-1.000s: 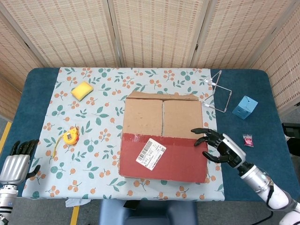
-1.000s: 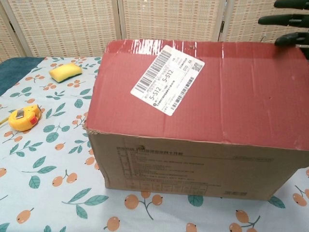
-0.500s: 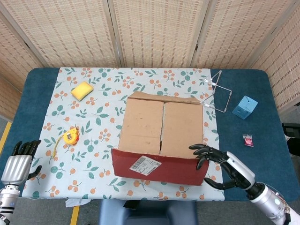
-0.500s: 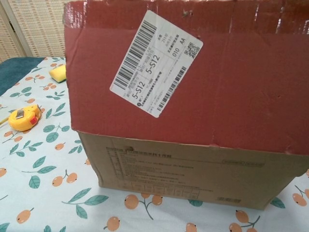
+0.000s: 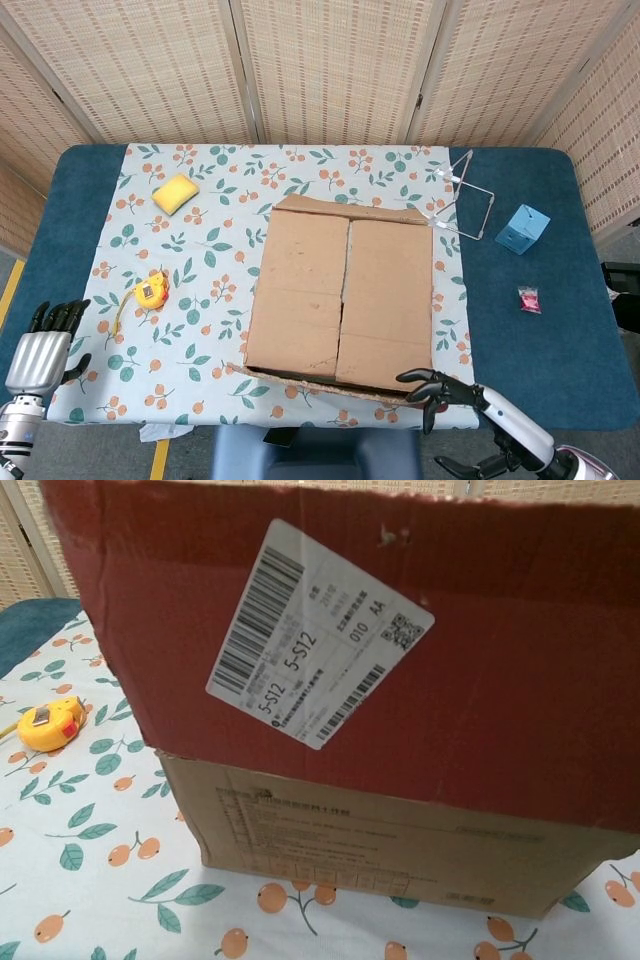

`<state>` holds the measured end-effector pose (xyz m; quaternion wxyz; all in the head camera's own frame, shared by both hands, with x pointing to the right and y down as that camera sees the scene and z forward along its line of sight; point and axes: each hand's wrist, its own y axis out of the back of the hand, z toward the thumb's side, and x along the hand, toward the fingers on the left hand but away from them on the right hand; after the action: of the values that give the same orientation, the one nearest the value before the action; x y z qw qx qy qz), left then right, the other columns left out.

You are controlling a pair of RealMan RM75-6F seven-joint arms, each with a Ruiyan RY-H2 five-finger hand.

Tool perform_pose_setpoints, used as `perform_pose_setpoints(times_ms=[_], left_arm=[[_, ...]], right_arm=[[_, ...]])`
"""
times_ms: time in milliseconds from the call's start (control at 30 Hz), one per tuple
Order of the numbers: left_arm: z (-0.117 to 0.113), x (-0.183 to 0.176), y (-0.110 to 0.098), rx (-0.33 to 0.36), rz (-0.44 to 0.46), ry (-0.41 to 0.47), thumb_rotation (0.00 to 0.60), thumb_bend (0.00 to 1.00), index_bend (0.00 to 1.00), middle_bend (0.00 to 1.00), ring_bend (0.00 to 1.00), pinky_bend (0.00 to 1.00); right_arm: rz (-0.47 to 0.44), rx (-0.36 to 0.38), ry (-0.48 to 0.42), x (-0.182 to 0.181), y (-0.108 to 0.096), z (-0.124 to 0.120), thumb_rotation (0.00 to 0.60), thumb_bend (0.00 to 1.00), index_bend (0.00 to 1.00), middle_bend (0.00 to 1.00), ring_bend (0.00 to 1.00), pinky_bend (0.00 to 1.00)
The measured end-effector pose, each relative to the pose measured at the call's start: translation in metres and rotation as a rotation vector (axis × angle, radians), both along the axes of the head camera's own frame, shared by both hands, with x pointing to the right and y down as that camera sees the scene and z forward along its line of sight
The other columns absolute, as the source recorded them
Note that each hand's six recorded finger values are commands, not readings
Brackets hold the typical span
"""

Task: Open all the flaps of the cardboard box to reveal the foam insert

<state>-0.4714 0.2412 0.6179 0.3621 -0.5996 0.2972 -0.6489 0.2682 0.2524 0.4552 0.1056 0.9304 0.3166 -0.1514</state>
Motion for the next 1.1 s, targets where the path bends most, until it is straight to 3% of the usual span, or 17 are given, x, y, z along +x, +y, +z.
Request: perform_pose_setpoints(times_ms=[233,433,733,1100], left_arm=[[0.000,0.000,0.000,0.001,-0.002,0.003,0.600,0.37,0.09,0.15,0.14,0.08],[0.000,0.000,-0.001,0.000,-0.001,0.004,0.600,0.37,0.09,0.15,0.14,0.08],[0.002,-0.002,-0.002,-0.007,-0.006,0.000,0.600,0.37,0.09,0.15,0.14,0.08],[0.004,-0.002,-0.002,-0.010,-0.005,-0.003,0.600,0.37,0.09,0.15,0.14,0.08]], right_arm=[[-0.050,0.013,-0.001,0.001,0.018,-0.006,0.553,0.39,0.22,0.14,0.30,0.25],[-0.043,0.041,0.007,0.005,0.018,-0.010,0.553,0.39,0.21,0.13,0.28,0.22],[-0.111,0.079,0.038,0.010,0.022,-0.016,0.554,0.39,0.11,0.04,0.19,0.12],[-0.111,0.155,0.005,0.018,0.025,-0.043,0.555,0.39,0.07,0.00,0.16,0.12]])
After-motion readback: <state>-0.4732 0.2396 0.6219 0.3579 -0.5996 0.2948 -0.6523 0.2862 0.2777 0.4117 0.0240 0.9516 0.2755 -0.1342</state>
